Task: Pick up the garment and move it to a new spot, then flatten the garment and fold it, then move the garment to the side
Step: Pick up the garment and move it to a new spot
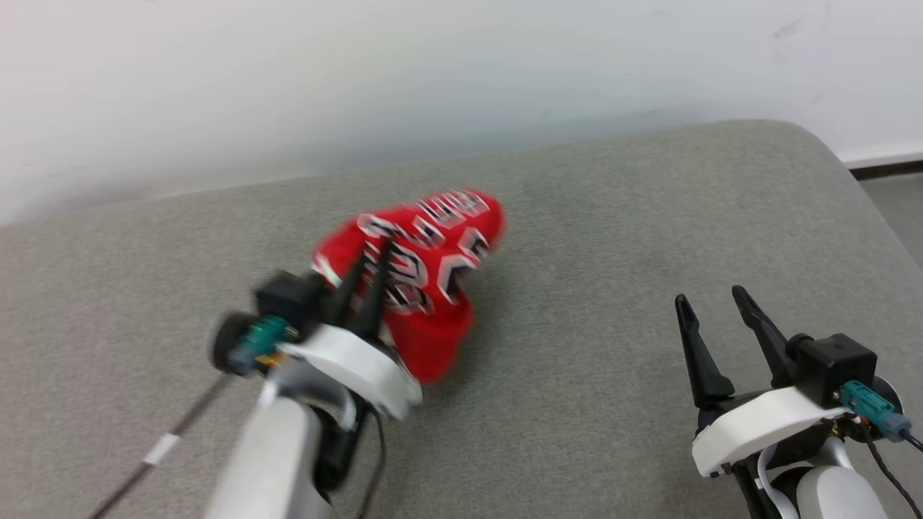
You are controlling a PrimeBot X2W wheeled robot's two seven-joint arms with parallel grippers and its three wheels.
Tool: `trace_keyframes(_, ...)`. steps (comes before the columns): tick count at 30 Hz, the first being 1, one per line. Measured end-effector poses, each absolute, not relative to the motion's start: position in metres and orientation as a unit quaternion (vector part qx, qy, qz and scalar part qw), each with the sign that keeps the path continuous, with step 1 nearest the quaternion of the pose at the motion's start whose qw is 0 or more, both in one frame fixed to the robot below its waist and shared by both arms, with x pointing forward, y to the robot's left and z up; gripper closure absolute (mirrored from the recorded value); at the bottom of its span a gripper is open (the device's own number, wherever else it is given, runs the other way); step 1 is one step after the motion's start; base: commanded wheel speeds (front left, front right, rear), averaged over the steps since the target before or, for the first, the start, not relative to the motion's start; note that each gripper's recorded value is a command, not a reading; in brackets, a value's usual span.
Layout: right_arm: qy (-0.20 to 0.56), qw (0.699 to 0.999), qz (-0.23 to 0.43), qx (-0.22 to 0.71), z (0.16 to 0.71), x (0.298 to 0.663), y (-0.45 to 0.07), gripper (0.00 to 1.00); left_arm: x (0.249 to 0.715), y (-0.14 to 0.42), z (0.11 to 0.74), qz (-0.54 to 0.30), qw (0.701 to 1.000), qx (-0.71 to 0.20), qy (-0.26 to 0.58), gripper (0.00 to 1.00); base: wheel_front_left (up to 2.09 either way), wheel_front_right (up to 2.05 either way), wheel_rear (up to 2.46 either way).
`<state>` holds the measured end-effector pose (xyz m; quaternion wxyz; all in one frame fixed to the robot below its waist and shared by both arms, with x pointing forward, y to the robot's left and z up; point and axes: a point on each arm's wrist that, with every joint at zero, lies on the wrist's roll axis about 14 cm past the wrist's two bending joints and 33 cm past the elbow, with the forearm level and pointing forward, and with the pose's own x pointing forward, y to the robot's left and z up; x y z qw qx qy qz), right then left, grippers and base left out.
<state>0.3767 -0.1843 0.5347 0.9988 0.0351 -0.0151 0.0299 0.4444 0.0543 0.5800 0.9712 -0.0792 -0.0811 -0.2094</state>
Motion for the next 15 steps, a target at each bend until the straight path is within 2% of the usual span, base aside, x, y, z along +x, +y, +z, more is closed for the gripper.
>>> trace_keyframes(6, -0.005, 0.999, 0.01, 0.041, 0.528, 0.368, -0.197, 0.0, 0.39, -0.022, 0.496, -0.32, 0.941, -0.094, 0.056, 1.0, 0.0, 0.0, 0.0)
trace_keyframes(10, 0.007, 0.999, 0.004, 0.045, 0.52, 0.367, -0.2, 0.0, 0.357, -0.042, 0.456, -0.353, 0.923, -0.099, 0.119, 1.0, 0.0, 0.0, 0.0)
trace_keyframes(13, 0.011, 0.999, 0.005, 0.046, 0.517, 0.37, -0.199, 0.0, 0.347, -0.047, 0.446, -0.358, 0.918, -0.1, 0.135, 1.0, 0.0, 0.0, 0.0)
trace_keyframes(14, 0.012, 0.999, 0.007, 0.046, 0.516, 0.371, -0.198, 0.0, 0.344, -0.049, 0.445, -0.36, 0.917, -0.102, 0.138, 0.57, 0.0, 0.0, 0.0)
trace_keyframes(15, 0.013, 0.999, 0.009, 0.046, 0.515, 0.372, -0.196, 0.0, 0.343, -0.049, 0.444, -0.357, 0.918, -0.101, 0.138, 0.0, 0.0, 0.0, 0.0)
